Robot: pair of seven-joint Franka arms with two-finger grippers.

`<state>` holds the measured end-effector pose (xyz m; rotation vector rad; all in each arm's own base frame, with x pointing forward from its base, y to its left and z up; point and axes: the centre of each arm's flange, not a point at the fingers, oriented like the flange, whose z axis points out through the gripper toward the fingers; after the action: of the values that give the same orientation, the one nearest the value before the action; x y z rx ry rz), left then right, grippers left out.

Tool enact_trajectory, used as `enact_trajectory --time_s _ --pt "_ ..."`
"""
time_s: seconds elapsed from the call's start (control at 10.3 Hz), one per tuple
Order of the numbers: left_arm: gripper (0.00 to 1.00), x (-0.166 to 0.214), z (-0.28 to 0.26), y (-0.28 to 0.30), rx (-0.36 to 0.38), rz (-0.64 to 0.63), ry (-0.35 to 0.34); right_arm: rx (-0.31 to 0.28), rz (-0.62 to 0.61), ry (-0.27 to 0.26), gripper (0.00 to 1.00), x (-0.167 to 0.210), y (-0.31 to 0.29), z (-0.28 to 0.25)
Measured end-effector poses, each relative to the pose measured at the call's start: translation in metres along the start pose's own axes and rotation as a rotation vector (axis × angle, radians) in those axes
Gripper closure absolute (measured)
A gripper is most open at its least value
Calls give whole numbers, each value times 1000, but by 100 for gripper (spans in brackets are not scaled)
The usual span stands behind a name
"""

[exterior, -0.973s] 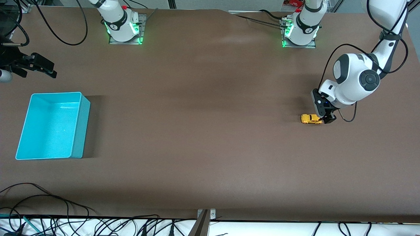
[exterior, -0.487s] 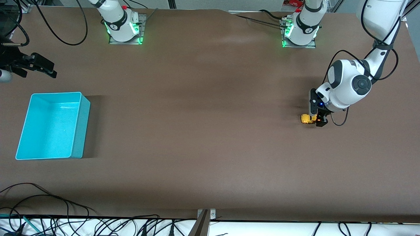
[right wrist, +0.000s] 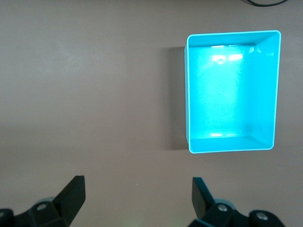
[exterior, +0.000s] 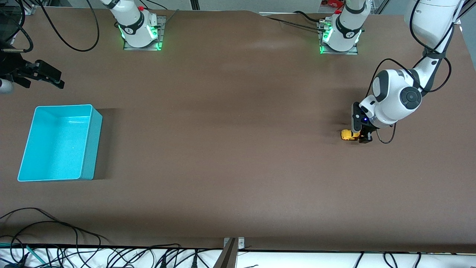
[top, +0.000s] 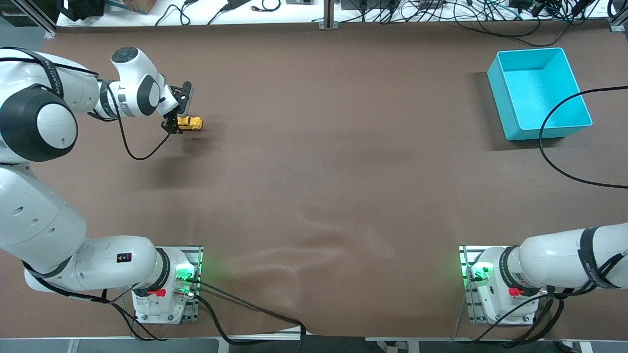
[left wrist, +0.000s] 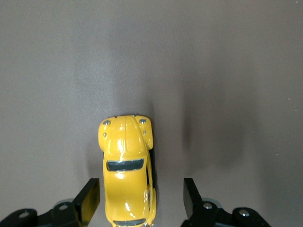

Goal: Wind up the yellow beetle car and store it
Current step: 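Close the left gripper around the yellow car's body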

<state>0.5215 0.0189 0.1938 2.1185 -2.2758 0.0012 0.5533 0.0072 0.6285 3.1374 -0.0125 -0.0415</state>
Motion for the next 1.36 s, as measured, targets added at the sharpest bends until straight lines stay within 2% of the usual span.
enact_trajectory --time_s 0.19,0.29,0.39,1.07,1.36 --pt "44 0 0 0 1 0 0 0 0 0 0 0 0 0" --pt "48 0 0 -1 4 0 0 0 0 0 0 0 0 0" --pt "59 0 -2 -2 9 0 -1 0 0 0 0 0 0 0" --pt "59 -1 -2 -2 9 -2 -2 0 0 0 0 0 0 0" --pt "59 -14 -2 -2 9 -20 -9 0 0 0 0 0 0 0"
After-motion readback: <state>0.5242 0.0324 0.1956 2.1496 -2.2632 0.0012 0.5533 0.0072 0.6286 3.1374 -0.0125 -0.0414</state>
